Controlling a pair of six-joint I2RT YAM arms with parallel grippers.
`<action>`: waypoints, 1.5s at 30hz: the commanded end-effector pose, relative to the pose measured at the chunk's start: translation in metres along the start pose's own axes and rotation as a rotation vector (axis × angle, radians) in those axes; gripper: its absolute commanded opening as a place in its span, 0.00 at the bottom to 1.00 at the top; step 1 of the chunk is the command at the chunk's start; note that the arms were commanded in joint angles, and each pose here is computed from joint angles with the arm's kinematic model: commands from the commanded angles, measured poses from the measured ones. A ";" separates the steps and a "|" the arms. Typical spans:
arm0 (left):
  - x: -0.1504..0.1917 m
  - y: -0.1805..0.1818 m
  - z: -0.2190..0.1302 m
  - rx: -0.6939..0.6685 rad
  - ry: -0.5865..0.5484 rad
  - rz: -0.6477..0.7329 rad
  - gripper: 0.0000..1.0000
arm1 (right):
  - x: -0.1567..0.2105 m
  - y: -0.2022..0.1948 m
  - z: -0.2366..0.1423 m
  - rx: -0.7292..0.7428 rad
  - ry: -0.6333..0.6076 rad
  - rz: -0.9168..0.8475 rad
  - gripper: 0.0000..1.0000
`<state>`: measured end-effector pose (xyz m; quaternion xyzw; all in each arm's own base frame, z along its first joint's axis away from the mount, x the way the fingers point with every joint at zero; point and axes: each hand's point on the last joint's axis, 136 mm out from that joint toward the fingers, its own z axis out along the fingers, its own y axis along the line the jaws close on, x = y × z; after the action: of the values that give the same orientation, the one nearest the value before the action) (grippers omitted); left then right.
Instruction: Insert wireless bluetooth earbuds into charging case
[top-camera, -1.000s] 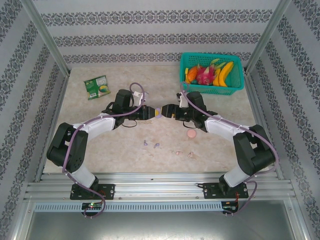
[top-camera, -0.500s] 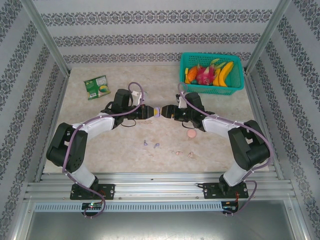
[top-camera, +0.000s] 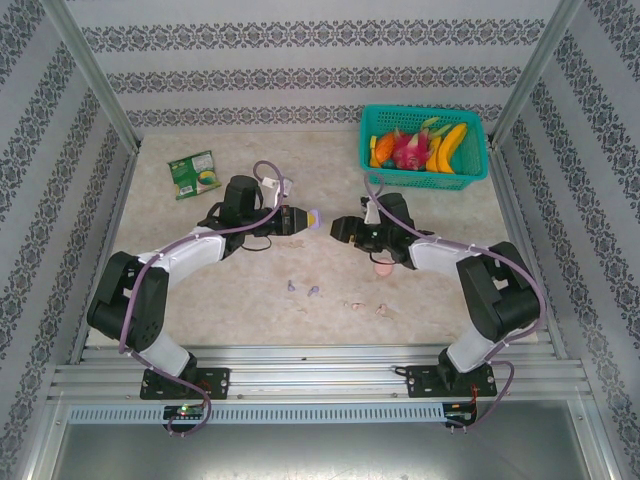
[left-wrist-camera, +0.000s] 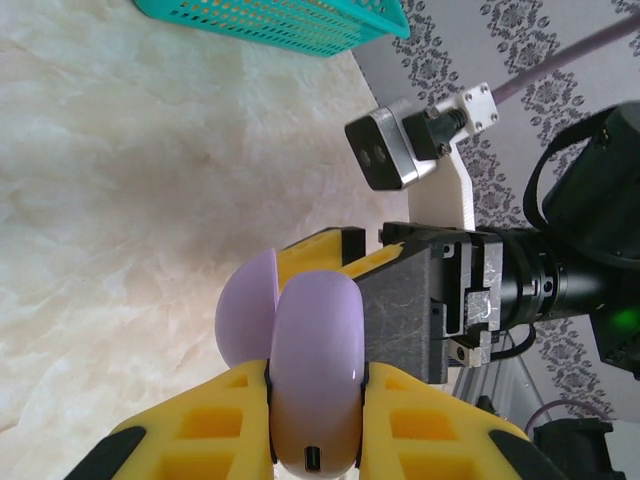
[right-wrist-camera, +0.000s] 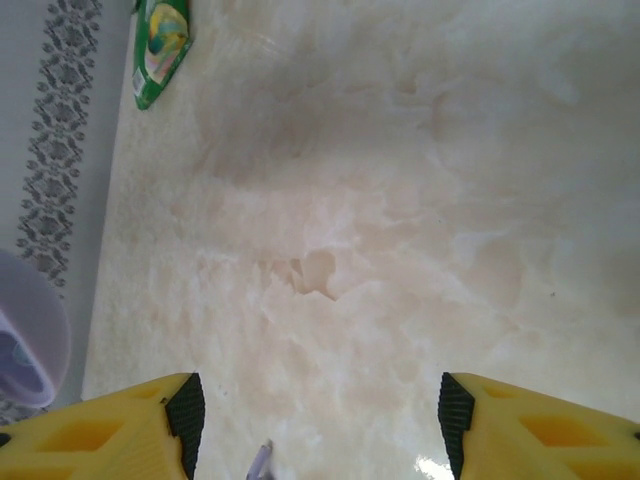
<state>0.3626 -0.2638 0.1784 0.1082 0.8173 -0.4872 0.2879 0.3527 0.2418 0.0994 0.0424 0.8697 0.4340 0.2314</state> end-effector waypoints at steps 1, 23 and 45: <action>-0.014 -0.004 -0.005 0.052 -0.075 -0.005 0.00 | -0.012 0.025 -0.008 -0.114 -0.058 0.058 0.64; -0.028 -0.002 -0.004 0.167 -0.192 -0.091 0.00 | -0.033 0.063 0.016 -0.330 -0.131 0.197 0.48; -0.023 0.004 -0.003 0.144 -0.173 -0.091 0.00 | -0.036 0.058 -0.007 -0.325 -0.173 0.187 0.45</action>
<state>0.3835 -0.2563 0.1874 0.0366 0.7607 -0.5608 0.3249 0.3726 0.2665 0.1432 0.1390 0.7716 0.5728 0.2393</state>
